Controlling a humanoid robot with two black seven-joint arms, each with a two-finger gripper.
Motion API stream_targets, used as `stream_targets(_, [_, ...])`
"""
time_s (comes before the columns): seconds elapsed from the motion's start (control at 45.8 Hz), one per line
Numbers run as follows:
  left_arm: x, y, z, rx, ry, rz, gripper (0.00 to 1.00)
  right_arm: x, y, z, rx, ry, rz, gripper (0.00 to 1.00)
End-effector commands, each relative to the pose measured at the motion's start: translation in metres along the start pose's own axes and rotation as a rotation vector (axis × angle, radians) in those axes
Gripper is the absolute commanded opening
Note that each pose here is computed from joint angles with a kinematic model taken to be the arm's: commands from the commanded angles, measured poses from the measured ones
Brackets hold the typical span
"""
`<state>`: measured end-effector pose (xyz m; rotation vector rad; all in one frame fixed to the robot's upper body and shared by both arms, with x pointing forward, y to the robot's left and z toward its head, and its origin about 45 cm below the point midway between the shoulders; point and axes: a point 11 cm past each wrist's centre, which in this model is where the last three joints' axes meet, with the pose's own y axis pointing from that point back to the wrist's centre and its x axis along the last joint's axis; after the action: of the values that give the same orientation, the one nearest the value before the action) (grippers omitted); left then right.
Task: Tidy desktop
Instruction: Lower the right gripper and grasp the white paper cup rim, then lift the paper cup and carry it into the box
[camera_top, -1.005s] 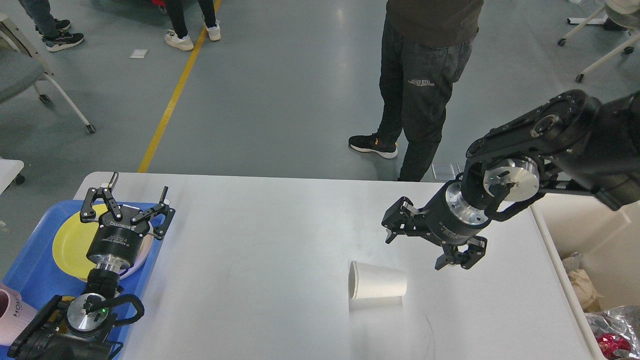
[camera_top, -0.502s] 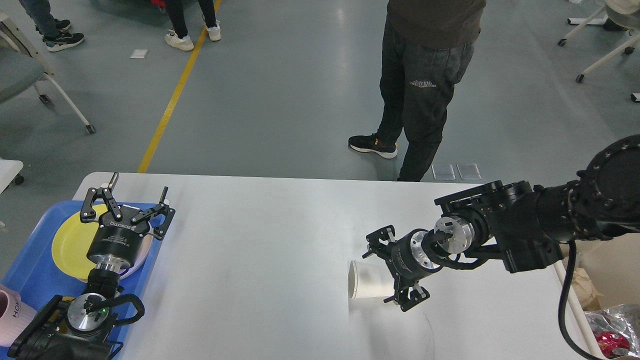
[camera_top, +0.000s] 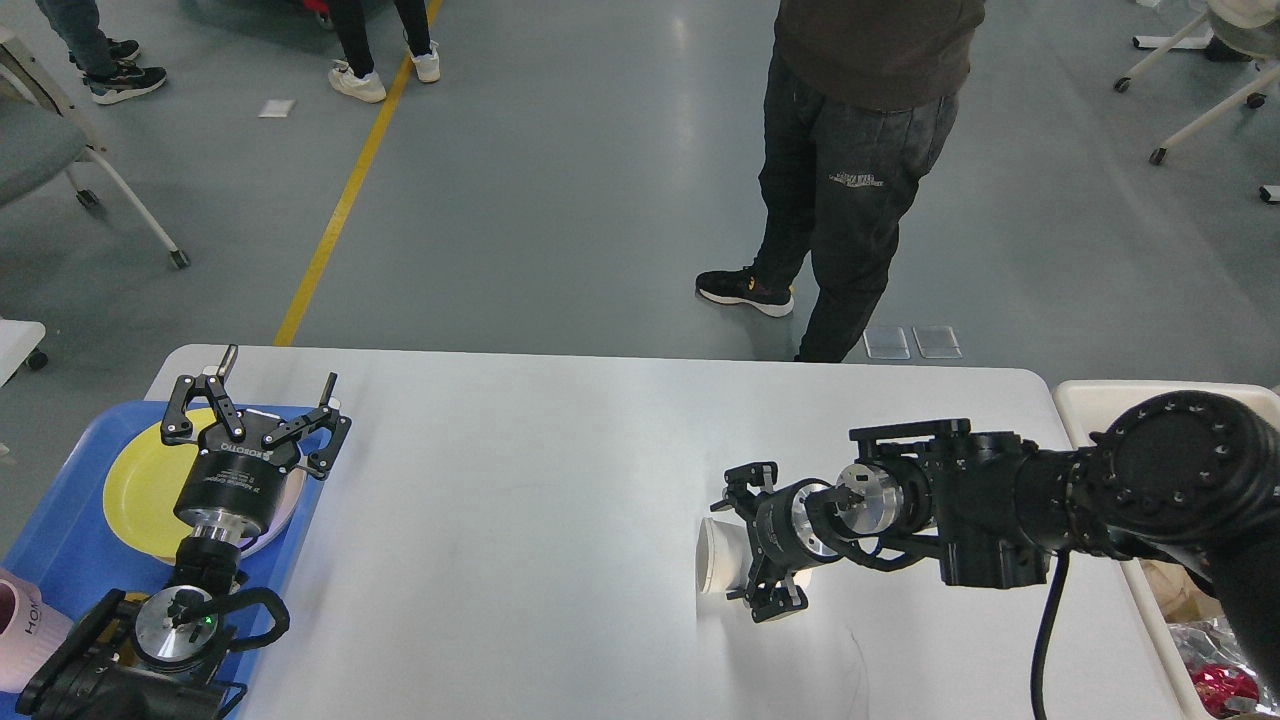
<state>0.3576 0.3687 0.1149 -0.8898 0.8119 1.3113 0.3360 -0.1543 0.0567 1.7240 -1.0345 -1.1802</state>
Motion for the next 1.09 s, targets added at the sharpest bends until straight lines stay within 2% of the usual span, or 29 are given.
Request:
stream_targets(0.0, [0.000,0.000,0.001,-0.001,-0.001,0.000,0.97,0.008,-0.003,-0.002,0.016,-0.001,0.024,0.99])
stream_targets(0.066, [0.000,0.000,0.000,-0.001,0.001,0.000,0.97,0.014,-0.005,0.001,0.012,0.019,0.038,0.95])
stream_targets(0.328, [0.000,0.000,0.001,-0.001,-0.001,0.000,0.97,0.011,-0.008,0.010,-0.020,0.075,0.034,0.52])
stream_targets(0.415, [0.000,0.000,0.000,-0.001,0.001,0.000,0.97,0.006,-0.008,0.010,-0.027,0.084,0.026,0.42])
stream_targets(0.568, [0.000,0.000,0.001,-0.001,-0.001,0.000,0.97,-0.003,-0.001,0.008,-0.064,0.111,0.007,0.01])
stream_targets(0.743, [0.000,0.000,0.000,0.001,0.001,0.000,0.97,-0.008,0.021,-0.004,-0.111,0.169,0.020,0.00])
stream_targets(0.83, [0.000,0.000,0.000,0.001,0.001,0.000,0.97,-0.011,0.036,-0.004,-0.184,0.246,0.050,0.00])
stream_targets(1.07, [0.000,0.000,-0.001,0.002,0.000,0.000,0.97,-0.005,0.115,-0.010,-0.376,0.602,0.167,0.00])
